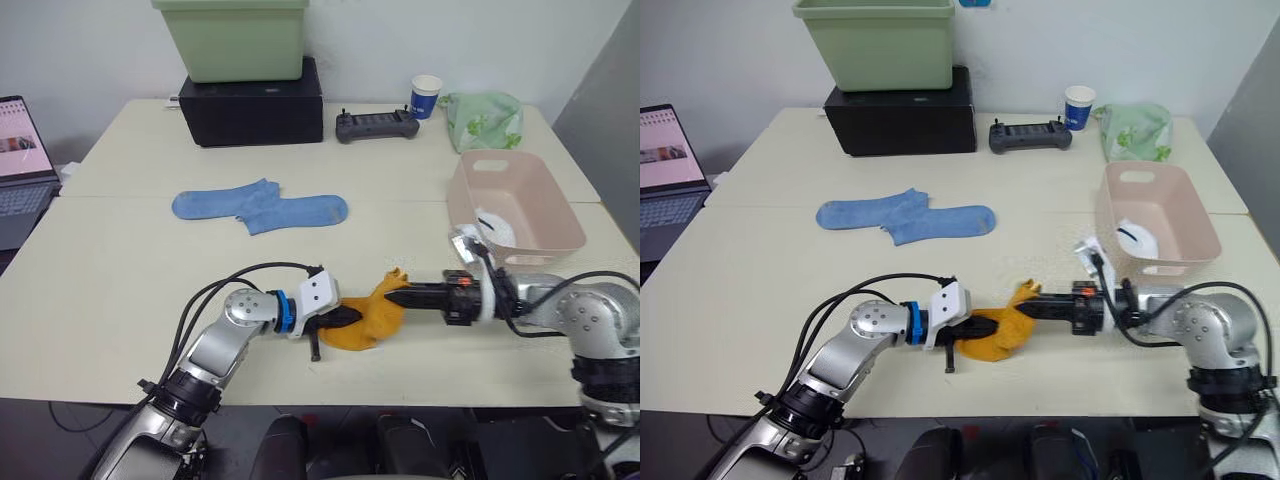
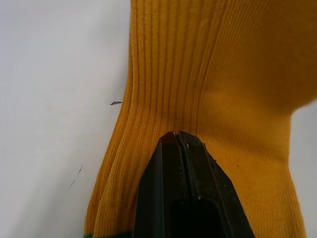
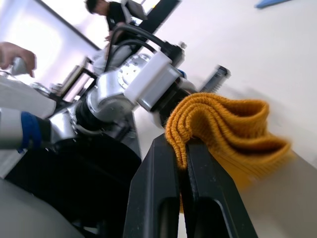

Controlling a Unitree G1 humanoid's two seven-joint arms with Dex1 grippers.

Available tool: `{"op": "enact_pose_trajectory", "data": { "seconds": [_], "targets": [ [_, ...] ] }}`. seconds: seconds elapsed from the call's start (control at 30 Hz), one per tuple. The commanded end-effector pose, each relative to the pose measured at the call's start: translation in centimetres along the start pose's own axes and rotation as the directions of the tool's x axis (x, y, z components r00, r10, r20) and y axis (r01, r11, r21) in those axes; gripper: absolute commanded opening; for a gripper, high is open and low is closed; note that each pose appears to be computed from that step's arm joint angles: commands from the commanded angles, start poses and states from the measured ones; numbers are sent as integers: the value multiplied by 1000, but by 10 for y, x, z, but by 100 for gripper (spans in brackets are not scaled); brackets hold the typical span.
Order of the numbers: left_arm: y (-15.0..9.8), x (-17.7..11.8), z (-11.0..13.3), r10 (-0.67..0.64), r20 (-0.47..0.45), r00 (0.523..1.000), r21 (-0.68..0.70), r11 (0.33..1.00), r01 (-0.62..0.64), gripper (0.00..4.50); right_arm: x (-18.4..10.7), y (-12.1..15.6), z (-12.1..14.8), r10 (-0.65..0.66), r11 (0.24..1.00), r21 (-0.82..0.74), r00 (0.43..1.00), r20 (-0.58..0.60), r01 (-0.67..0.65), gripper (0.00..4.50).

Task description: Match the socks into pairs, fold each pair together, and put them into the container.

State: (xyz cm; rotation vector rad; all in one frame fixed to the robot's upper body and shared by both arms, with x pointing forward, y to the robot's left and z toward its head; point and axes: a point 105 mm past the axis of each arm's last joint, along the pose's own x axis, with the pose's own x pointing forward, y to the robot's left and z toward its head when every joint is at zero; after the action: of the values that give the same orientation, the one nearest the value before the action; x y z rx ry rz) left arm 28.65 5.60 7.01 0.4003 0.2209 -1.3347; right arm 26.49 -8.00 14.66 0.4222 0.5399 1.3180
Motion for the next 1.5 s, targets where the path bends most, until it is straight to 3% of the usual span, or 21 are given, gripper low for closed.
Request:
{"op": "enact_pose_trajectory", "data": {
  "seconds": [0.03, 0.3, 0.4, 0.53, 0.73, 0.83, 0.93, 1.1, 1.2, 1.37, 1.5],
  "targets": [
    [-3, -1, -19, 2, -67, 998, -46, 999, -5, 0, 22, -3, -3, 3, 1000, -10, 1000, -5, -3, 1],
    [-2, -10, -21, 16, -75, 997, -57, 998, -20, 0, 36, -8, -8, 9, 1000, -13, 1000, -12, -10, 1],
    [-1, -12, -22, 24, -74, 997, -63, 998, -28, 0, 34, -1, -1, 50, 999, 3, 998, 25, -50, 78],
    [0, -13, -20, 29, -70, 997, -67, 997, -34, 0, 32, 13, 0, 118, 993, 9, 993, 22, -119, 222],
    [3, -13, -18, 33, -66, 997, -66, 997, -38, 0, 28, 20, 1, 129, 992, 1, 991, 27, -129, 222],
    [4, -14, -15, 32, -51, 998, -70, 997, -35, 0, 21, 5, -3, 4, 996, -92, 1000, 28, -1, 222],
    [6, -18, -12, 39, -44, 998, -71, 997, -42, 0, 18, -14, -9, -97, 982, -160, 995, 28, 100, 164],
    [10, -26, 0, 54, -12, 998, -83, 995, -55, 0, 29, -26, -28, -127, 962, -246, 991, -34, 115, 4],
    [14, -43, 12, 68, -1, 998, -90, 994, -67, 0, 39, -30, -33, -132, 953, -280, 990, -51, 113, 4],
    [28, -98, 33, 131, -57, 990, -34, 991, -133, 0, 43, -45, -43, -204, 924, -351, 972, -119, 151, 4],
    [25, -124, 51, 115, -69, 991, 19, 993, -114, 0, 36, -38, -35, -171, 937, -320, 983, -71, 140, 4]
  ]
}}
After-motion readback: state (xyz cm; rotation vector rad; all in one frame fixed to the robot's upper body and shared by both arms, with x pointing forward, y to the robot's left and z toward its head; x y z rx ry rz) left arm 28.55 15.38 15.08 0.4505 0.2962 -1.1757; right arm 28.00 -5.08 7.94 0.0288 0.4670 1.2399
